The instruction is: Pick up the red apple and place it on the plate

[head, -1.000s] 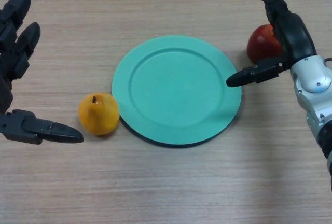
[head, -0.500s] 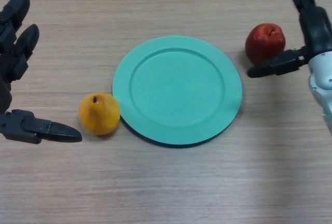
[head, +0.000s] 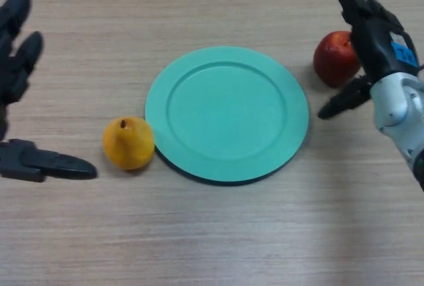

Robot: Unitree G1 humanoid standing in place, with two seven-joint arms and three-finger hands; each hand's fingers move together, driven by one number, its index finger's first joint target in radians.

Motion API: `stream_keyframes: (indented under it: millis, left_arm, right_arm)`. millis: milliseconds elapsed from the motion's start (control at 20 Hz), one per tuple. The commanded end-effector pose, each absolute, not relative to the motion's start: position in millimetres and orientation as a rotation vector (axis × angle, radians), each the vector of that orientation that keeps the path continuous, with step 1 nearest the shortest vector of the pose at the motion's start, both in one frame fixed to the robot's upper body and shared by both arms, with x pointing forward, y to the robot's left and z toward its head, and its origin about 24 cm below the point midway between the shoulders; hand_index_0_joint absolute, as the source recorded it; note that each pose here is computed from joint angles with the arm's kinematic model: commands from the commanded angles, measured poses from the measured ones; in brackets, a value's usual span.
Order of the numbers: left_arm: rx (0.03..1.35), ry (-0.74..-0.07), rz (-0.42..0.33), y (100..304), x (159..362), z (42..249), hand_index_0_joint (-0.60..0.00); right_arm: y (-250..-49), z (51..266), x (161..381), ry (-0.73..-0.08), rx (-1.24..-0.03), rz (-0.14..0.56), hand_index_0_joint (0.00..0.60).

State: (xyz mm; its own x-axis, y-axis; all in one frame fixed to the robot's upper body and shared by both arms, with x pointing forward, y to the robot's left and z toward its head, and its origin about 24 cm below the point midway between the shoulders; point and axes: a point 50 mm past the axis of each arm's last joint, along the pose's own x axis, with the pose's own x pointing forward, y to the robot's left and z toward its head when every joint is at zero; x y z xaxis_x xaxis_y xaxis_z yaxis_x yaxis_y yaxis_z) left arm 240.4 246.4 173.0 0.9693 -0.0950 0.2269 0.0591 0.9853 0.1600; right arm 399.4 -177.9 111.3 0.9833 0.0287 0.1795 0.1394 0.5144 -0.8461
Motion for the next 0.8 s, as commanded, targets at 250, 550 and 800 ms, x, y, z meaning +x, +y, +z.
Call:
stream_keyframes:
  millis: [250,550,800]
  left_arm:
    - [0.243,-0.48,-0.019,262,227,213,0.0]
    - [0.237,-0.48,-0.016,262,230,213,0.0]
    - [0.243,-0.504,-0.013,258,236,217,0.0]
  right_arm:
    - [-181,164,408,-0.361,-0.952,-0.187,0.0]
    - [-194,183,409,-0.381,-0.567,-0.19,0.0]
    - [-203,199,404,-0.481,-0.266,-0.116,0.0]
